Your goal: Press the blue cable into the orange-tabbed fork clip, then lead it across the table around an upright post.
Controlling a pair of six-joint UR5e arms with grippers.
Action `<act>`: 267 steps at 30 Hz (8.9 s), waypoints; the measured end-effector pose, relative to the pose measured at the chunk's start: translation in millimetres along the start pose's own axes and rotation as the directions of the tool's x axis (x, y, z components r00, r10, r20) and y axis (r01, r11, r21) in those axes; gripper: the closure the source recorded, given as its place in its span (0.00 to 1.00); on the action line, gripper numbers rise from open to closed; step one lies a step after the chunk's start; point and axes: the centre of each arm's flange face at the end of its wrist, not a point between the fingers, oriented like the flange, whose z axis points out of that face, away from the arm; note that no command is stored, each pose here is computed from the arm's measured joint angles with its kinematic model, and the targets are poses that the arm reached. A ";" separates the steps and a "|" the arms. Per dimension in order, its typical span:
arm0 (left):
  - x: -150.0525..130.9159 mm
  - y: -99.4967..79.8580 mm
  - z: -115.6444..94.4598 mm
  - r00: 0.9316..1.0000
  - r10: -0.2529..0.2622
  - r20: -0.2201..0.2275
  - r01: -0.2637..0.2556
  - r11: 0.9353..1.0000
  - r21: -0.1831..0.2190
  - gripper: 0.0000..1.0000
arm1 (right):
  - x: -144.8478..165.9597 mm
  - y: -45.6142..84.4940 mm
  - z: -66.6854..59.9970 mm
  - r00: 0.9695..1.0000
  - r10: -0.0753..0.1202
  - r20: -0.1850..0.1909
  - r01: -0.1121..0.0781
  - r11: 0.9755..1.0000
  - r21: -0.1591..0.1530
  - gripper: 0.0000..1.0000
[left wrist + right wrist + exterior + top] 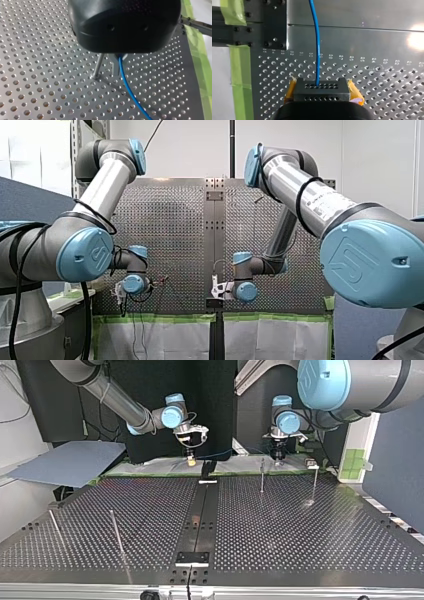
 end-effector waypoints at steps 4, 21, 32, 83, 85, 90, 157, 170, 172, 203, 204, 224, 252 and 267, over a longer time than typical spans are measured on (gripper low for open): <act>-1.8 -0.6 2.6 1.000 -0.007 0.010 0.007 1.000 0.005 1.00 | 5.9 1.8 1.4 1.000 0.003 -0.008 -0.003 1.000 -0.003 1.00; -11.3 -4.6 16.0 0.998 -0.048 0.041 0.047 0.999 0.027 1.00 | 10.9 6.0 5.3 1.000 0.008 -0.017 -0.009 1.000 -0.004 1.00; -16.9 -6.9 23.3 0.996 -0.054 0.071 0.052 0.998 0.040 1.00 | 11.3 8.9 6.4 1.000 0.016 -0.018 -0.017 1.000 -0.009 1.00; -2.6 8.7 73.8 0.992 -0.121 0.028 0.120 0.992 0.051 0.33 | 21.8 48.5 25.4 0.999 0.009 -0.037 -0.011 0.998 -0.061 1.00; -2.2 10.3 73.8 0.992 -0.122 0.016 0.121 0.991 0.058 0.18 | 21.6 49.5 25.4 0.999 0.008 -0.035 -0.010 0.998 -0.062 1.00; 1.0 14.6 71.1 0.995 -0.096 -0.029 0.098 0.993 0.069 0.00 | 21.6 51.2 25.7 0.999 0.009 -0.035 -0.011 0.998 -0.063 1.00; -51.0 -25.1 -83.2 0.992 0.066 -0.106 -0.039 0.969 0.244 0.00 | 18.8 50.8 25.4 0.999 0.016 -0.030 -0.018 0.998 -0.057 1.00; -65.3 -36.3 -84.9 0.998 0.015 -0.055 -0.002 0.974 0.228 0.00 | 18.4 50.7 25.7 0.999 0.017 -0.032 -0.018 0.998 -0.056 1.00; -61.4 -35.7 -84.8 0.998 0.015 -0.058 -0.003 0.976 0.216 0.00 | 18.4 50.7 25.8 0.999 0.017 -0.032 -0.018 0.998 -0.056 1.00; 3.8 -30.6 -84.8 0.992 0.080 -0.096 -0.064 0.985 0.157 0.00 | 17.8 49.9 26.5 0.999 0.017 -0.037 -0.019 0.999 -0.046 1.00; 3.7 -30.7 -84.7 0.992 0.080 -0.095 -0.064 0.985 0.157 0.00 | 17.9 49.9 26.6 0.999 0.017 -0.038 -0.019 0.999 -0.045 1.00; 3.9 -27.9 -86.2 0.989 0.108 -0.098 -0.095 0.988 0.123 0.00 | 15.5 49.4 25.6 0.999 0.018 -0.029 -0.019 0.999 -0.042 1.00; 6.8 -42.3 -87.6 0.983 0.109 -0.149 -0.079 0.978 0.191 0.00 | 11.8 49.3 25.8 0.999 0.018 -0.027 -0.019 0.999 -0.042 1.00; -1.2 -69.5 -76.2 0.993 0.061 -0.105 -0.037 0.975 0.218 0.00 | 10.3 49.6 26.2 0.999 0.018 -0.028 -0.019 0.999 -0.043 1.00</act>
